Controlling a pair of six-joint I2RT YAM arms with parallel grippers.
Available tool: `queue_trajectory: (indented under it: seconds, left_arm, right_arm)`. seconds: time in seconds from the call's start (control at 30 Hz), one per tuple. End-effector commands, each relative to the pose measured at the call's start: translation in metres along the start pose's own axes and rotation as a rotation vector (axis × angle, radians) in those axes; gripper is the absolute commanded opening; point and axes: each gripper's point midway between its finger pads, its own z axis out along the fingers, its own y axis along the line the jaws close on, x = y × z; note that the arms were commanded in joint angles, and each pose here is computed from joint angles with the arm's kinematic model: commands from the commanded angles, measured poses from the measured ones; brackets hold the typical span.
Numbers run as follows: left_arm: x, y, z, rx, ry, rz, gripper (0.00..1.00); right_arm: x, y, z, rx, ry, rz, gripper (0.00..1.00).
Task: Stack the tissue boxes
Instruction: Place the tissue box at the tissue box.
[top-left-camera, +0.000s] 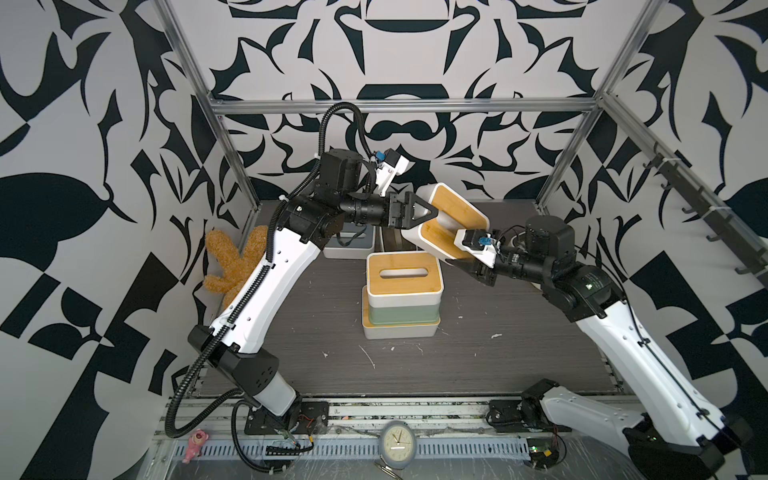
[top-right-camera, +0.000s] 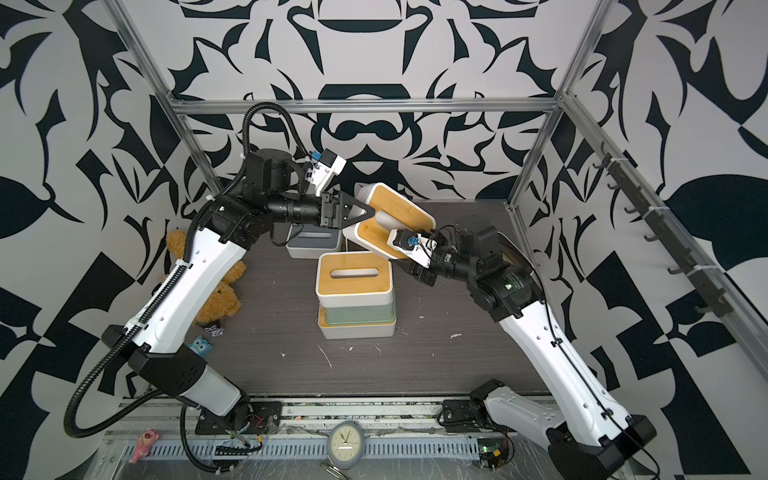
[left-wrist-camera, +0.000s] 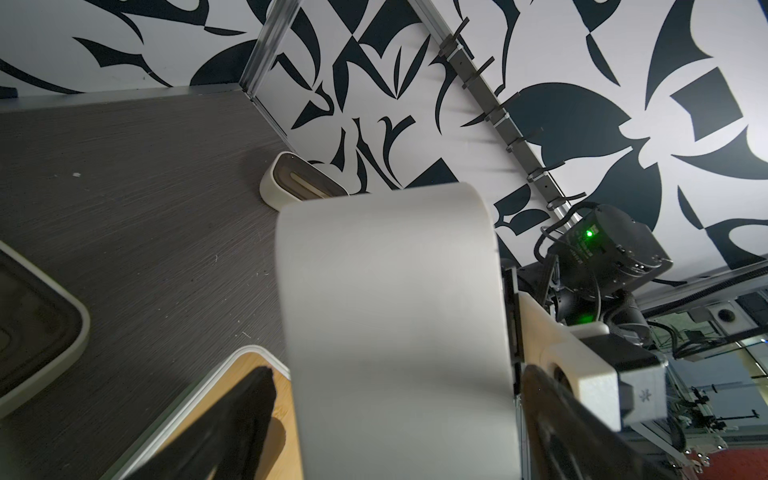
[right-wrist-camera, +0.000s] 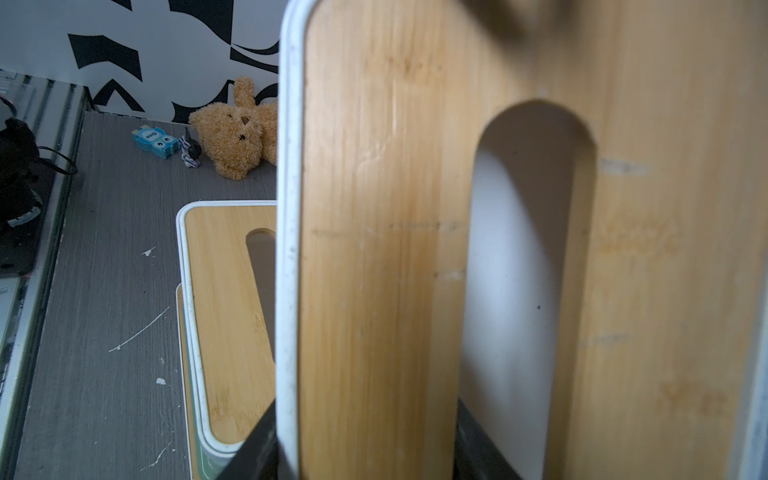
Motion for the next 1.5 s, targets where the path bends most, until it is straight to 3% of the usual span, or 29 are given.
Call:
queue_trajectory:
  seconds: [0.0, 0.2, 0.47, 1.13, 1.27, 1.47]
  left_arm:
    - [0.004, 0.002, 0.000, -0.027, 0.021, -0.004, 0.90]
    - [0.004, 0.005, 0.001, -0.048, 0.027, -0.010, 0.80]
    - [0.010, 0.008, 0.005, -0.107, 0.061, 0.004, 0.76]
    - [0.010, 0.010, 0.010, -0.099, 0.064, -0.034, 0.54]
    - [0.005, 0.005, 0.007, -0.087, 0.028, -0.012, 0.51]
    - [-0.007, -0.001, 0.000, -0.059, -0.035, -0.020, 0.47]
  right_arm:
    - [-0.030, -0.011, -0.015, 0.070, -0.092, -0.083, 0.15]
    - [-0.029, -0.009, -0.012, 0.064, -0.080, -0.083, 0.15]
    - [-0.026, -0.005, -0.007, 0.049, -0.065, -0.077, 0.15]
    - [-0.023, -0.001, -0.001, 0.028, -0.052, -0.067, 0.15]
    - [-0.025, -0.001, -0.004, 0.030, -0.057, -0.047, 0.19]
    - [-0.029, -0.005, -0.010, 0.060, -0.064, -0.012, 0.40]
